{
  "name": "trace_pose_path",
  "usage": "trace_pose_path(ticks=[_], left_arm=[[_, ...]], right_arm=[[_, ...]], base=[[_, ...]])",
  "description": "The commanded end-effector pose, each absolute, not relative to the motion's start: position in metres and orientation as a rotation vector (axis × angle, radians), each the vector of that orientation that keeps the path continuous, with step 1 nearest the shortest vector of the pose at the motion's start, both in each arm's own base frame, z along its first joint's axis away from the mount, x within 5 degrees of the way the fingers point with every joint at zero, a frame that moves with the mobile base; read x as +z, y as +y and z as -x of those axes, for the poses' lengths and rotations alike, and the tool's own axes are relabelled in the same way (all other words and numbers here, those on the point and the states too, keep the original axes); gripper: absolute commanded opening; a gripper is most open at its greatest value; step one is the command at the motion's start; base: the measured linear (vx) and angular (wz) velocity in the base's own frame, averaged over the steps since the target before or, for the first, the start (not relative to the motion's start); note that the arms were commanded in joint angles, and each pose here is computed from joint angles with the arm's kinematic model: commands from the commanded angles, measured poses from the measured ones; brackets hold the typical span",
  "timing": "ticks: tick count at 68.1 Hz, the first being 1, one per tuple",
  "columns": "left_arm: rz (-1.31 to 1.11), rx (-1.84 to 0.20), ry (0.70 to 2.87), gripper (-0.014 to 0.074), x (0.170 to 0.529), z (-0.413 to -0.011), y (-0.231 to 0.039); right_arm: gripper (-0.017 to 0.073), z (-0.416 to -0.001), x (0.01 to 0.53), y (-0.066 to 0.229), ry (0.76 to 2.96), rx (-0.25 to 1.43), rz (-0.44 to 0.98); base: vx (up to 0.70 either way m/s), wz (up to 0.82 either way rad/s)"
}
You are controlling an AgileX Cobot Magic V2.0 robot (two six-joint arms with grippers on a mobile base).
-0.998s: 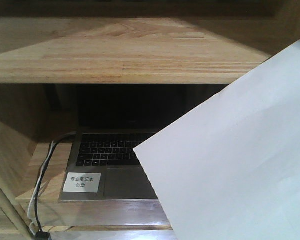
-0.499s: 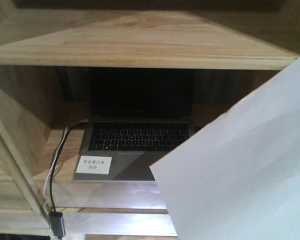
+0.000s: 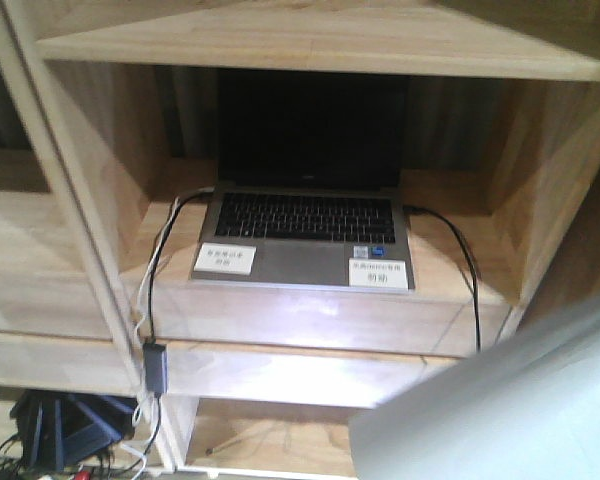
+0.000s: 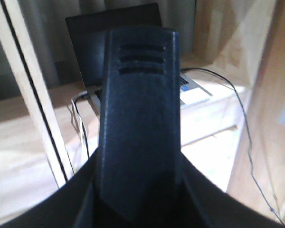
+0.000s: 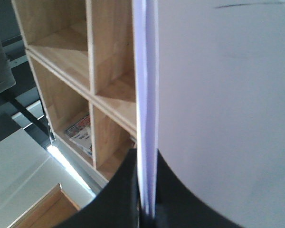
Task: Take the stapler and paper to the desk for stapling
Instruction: 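Hold stapler and paper while the base turns toward the desk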
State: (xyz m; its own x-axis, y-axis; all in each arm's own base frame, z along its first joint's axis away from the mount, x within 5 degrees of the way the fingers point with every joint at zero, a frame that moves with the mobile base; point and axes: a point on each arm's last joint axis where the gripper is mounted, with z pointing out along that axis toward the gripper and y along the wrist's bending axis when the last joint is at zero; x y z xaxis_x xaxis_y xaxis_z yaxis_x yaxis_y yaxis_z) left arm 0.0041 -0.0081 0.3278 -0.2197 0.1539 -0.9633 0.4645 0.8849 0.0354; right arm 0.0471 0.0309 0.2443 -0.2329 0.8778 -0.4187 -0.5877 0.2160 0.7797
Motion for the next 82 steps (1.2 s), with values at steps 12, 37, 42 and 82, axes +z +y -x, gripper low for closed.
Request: trace_pose_path(ticks=[12,37,42,82], left_arm=[[-0.426,-0.337,1.666,-0.0006,0.3459,-0.0048,-0.0087],[-0.426,-0.337,1.666,-0.0006,0.3459,-0.0048,-0.0087],[-0.426,-0.337,1.666,-0.0006,0.3459,-0.0048,-0.0087],[-0.426,-0.337,1.666,-0.0006,0.3459,-0.0048,-0.0087]], right_arm=[[-0.0002,-0.0457,0.2467,0.0318,1.115,1.421,-0.303],[-0.0002,-0.0457,0.2467,0.0318,1.115,1.421,-0.303],[-0.0002,-0.0457,0.2467,0.0318,1.115,1.421,-0.303],[-0.0002,-0.0456,0.2467,0.0318,1.114,1.422,-0.303]], base=[[-0.25,0.03],[-0.19,0.01],[-0.12,0.13],[-0.04,0.39]])
